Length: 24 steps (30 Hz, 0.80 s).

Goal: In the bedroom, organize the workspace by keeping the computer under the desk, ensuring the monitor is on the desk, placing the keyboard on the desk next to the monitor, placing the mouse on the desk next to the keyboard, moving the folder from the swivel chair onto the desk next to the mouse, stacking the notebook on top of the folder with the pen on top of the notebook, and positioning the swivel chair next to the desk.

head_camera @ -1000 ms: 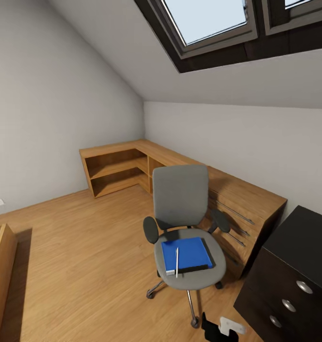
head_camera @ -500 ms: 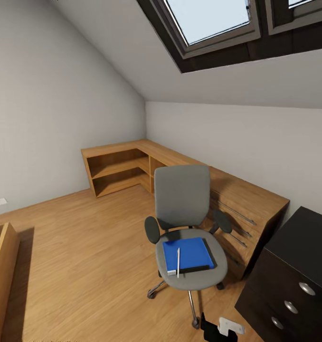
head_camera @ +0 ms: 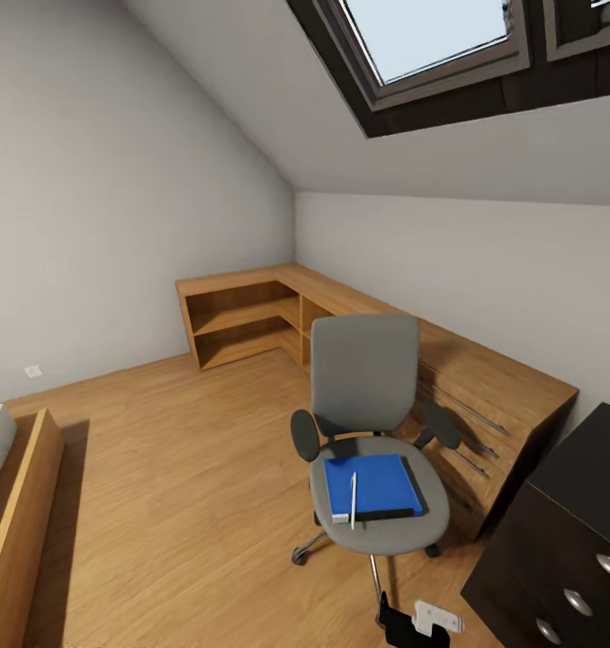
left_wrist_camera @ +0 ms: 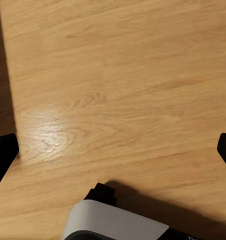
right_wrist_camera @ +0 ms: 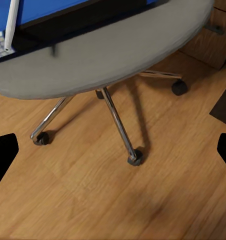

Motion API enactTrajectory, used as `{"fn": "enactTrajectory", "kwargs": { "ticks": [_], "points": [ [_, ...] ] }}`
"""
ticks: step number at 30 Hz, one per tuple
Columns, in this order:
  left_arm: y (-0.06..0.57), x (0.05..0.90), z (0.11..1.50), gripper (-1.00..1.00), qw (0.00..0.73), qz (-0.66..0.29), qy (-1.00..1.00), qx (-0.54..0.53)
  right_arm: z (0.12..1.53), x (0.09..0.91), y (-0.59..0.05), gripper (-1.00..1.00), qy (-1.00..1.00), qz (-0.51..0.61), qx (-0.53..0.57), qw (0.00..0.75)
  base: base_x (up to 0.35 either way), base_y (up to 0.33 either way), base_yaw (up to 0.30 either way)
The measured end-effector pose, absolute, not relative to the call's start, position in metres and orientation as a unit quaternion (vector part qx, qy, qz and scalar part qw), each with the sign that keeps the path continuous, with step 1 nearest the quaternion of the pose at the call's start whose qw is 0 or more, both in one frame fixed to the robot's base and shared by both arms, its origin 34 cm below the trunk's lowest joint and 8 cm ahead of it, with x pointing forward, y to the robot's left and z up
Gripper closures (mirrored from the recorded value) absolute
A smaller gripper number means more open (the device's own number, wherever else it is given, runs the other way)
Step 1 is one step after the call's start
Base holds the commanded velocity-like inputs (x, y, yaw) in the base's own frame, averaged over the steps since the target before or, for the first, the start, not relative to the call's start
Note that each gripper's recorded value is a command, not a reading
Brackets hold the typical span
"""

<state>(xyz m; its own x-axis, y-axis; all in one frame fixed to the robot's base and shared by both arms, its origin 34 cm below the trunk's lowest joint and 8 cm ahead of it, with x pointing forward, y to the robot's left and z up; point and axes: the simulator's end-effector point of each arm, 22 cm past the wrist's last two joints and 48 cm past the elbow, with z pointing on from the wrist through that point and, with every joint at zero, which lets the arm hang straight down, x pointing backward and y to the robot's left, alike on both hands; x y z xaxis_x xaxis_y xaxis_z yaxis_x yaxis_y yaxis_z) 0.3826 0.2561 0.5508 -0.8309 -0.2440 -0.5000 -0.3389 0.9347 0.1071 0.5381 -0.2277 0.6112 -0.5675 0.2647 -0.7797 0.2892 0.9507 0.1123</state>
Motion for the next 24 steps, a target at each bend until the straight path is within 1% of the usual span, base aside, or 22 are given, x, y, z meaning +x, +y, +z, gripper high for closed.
{"fn": "enactTrajectory", "kwargs": {
  "ticks": [5,10,12,14,21,24],
  "points": [
    [0.258,0.388,0.554,-1.0,0.263,0.097,0.947,-0.158,0.629,0.557,-0.231,-1.0,0.865,-0.015,0.158,0.476,0.0,0.0,0.0],
    [0.262,0.401,0.563,-1.0,0.298,0.099,0.934,-0.171,0.664,0.597,-0.228,-1.0,0.835,-0.009,0.159,0.526,0.0,0.0,0.0],
    [0.263,0.402,0.564,-1.0,0.301,0.1,0.933,-0.173,0.672,0.609,-0.228,-1.0,0.835,-0.016,0.154,0.529,0.0,0.0,0.0],
    [0.263,0.402,0.565,-1.0,0.303,0.1,0.932,-0.174,0.684,0.635,-0.226,-1.0,0.849,-0.033,0.129,0.511,0.0,0.0,0.0],
    [0.261,0.406,0.567,-1.0,0.308,0.097,0.931,-0.173,0.73,0.683,-0.218,-1.0,0.882,-0.052,0.08,0.462,0.0,0.0,0.0],
    [0.249,0.432,0.581,-1.0,0.333,0.076,0.923,-0.178,0.758,0.694,-0.214,-1.0,0.903,-0.051,0.063,0.421,0.0,0.0,0.0]
  ]
}}
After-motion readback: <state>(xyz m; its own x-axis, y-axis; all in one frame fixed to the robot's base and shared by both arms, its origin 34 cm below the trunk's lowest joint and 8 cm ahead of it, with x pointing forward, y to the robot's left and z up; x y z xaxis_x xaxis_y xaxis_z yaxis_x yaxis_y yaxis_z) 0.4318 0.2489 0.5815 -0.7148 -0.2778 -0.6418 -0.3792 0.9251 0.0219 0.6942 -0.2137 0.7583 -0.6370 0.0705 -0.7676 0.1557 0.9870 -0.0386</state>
